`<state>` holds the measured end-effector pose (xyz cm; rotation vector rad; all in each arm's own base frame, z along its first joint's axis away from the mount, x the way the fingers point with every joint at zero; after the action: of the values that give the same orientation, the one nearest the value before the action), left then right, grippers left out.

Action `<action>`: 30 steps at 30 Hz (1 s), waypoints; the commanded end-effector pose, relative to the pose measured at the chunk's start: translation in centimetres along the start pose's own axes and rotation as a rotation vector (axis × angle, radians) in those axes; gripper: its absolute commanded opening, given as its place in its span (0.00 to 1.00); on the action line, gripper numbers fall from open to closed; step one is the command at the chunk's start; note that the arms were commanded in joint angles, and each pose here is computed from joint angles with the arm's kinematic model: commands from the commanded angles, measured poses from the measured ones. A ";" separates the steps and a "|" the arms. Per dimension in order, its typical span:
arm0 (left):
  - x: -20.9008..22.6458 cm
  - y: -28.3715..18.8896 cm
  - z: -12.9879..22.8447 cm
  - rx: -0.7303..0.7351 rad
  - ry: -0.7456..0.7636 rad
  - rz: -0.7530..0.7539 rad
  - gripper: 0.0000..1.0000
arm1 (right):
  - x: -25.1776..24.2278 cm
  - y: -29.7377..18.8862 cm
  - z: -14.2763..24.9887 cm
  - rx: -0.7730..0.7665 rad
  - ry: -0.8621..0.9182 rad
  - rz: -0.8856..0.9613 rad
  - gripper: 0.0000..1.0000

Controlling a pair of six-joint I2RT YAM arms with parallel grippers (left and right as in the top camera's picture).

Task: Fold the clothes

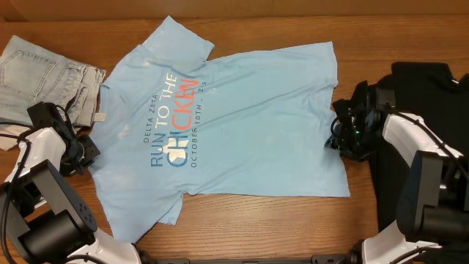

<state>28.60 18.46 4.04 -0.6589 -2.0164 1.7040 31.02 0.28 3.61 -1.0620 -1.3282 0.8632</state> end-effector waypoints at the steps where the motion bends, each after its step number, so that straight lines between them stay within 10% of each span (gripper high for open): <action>1: -0.1 -0.3 -0.9 -0.033 -0.019 -0.017 0.04 | 0.7 0.6 0.1 0.005 -0.043 -0.040 0.47; 8: 0.0 -0.3 -0.9 -0.035 -0.019 -0.023 0.04 | -1.9 0.4 -0.6 -0.027 0.008 0.128 0.63; 21: 0.0 -0.3 -0.9 -0.035 -0.019 -0.023 0.04 | 0.1 1.8 0.2 -0.022 -0.031 0.019 0.34; 25: 0.0 -0.3 -1.0 -0.036 -0.019 -0.022 0.04 | 0.1 1.3 -0.3 -0.032 -0.026 0.019 0.04; 30: -0.5 -1.2 -1.3 -0.022 -0.018 0.000 0.04 | 0.8 -0.9 -1.1 -0.024 -0.033 0.020 0.04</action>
<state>28.45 18.61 4.15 -0.6372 -2.0219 1.6996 30.65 0.79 2.91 -1.0642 -1.3239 0.8895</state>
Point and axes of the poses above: each gripper's point midway between its finger pads, its own y axis out along the fingers, its own x axis along the line the jaws close on, z = x × y, the point moved 3 cm from there along -y, back along the fingers, and after that the axes turned 15 degrees about -y, right-handed, at the moved point
